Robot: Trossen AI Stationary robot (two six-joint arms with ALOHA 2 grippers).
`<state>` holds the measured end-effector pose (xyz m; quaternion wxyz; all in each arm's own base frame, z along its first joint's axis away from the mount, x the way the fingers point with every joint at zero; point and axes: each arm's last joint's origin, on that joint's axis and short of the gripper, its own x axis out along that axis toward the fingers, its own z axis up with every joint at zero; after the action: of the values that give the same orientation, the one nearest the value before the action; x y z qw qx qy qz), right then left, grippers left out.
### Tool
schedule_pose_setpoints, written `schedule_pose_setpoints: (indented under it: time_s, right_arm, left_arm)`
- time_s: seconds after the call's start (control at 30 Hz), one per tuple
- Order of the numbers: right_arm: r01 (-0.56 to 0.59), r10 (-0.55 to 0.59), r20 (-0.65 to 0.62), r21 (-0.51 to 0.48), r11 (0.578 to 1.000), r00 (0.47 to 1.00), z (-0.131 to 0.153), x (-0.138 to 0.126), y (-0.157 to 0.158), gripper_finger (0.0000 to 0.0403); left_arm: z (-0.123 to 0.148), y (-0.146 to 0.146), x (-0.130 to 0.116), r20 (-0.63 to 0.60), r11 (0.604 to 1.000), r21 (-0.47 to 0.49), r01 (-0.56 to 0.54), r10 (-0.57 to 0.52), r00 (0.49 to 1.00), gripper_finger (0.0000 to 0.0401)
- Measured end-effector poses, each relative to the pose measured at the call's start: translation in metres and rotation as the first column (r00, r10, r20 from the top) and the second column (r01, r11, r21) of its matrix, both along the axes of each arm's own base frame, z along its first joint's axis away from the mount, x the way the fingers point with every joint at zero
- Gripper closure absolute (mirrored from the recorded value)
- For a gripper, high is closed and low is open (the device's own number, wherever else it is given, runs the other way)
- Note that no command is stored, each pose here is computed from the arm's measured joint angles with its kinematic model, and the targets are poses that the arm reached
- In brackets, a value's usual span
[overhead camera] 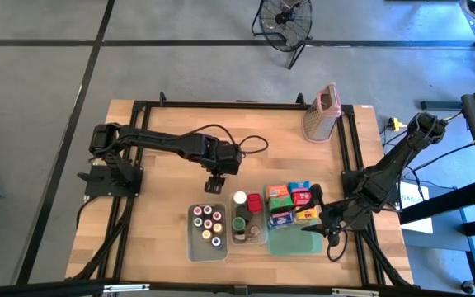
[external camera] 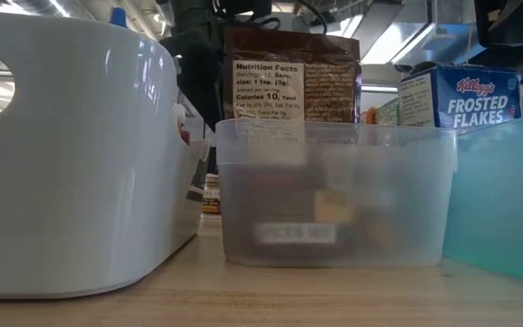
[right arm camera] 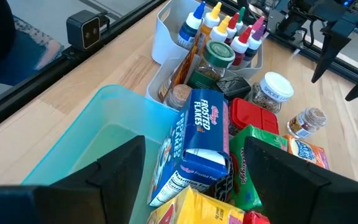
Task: Pick & Place Kitchen Items
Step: Put the brown seasoning bottle into the white bin
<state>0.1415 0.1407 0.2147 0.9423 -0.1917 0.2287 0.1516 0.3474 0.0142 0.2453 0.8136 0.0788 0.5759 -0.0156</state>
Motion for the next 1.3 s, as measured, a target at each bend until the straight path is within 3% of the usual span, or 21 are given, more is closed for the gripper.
schedule_pose_setpoints:
  time_s: [0.4, 0.57, 0.87, 1.03, 1.3]
  right_arm:
    - [0.0, 0.0, 0.0, 0.001, 1.0, 1.0, 0.0, 0.0, 0.0, 0.0128]
    - [0.0, 0.0, 0.0, 0.0, 1.0, 1.0, 0.0, 0.0, 0.0, 0.0128]
    - [0.0, 0.0, 0.0, 0.001, 1.0, 1.0, 0.0, 0.0, 0.0, 0.0128]
    - [0.0, 0.0, 0.0, 0.0, 1.0, 1.0, 0.0, 0.0, 0.0, 0.0128]
    - [0.003, -0.003, 0.002, -0.001, 1.0, 1.0, 0.0, 0.0, 0.0, 0.0128]
  left_arm:
    - [0.001, 0.0, 0.003, 0.031, 0.999, 0.0, -0.038, 0.038, 0.999, 0.0149]
    - [0.001, -0.001, 0.003, 0.031, 0.999, -0.027, -0.038, 0.039, 0.999, 0.0123]
    - [0.001, 0.001, 0.002, 0.025, 1.0, 0.02, 0.017, -0.018, 1.0, 0.0093]
    - [-0.013, 0.004, -0.002, -0.002, 0.999, 0.015, 0.032, -0.032, 0.999, 0.0093]
    - [-0.03, 0.021, -0.005, 0.011, 0.999, 0.007, -0.038, 0.038, 0.999, 0.0093]
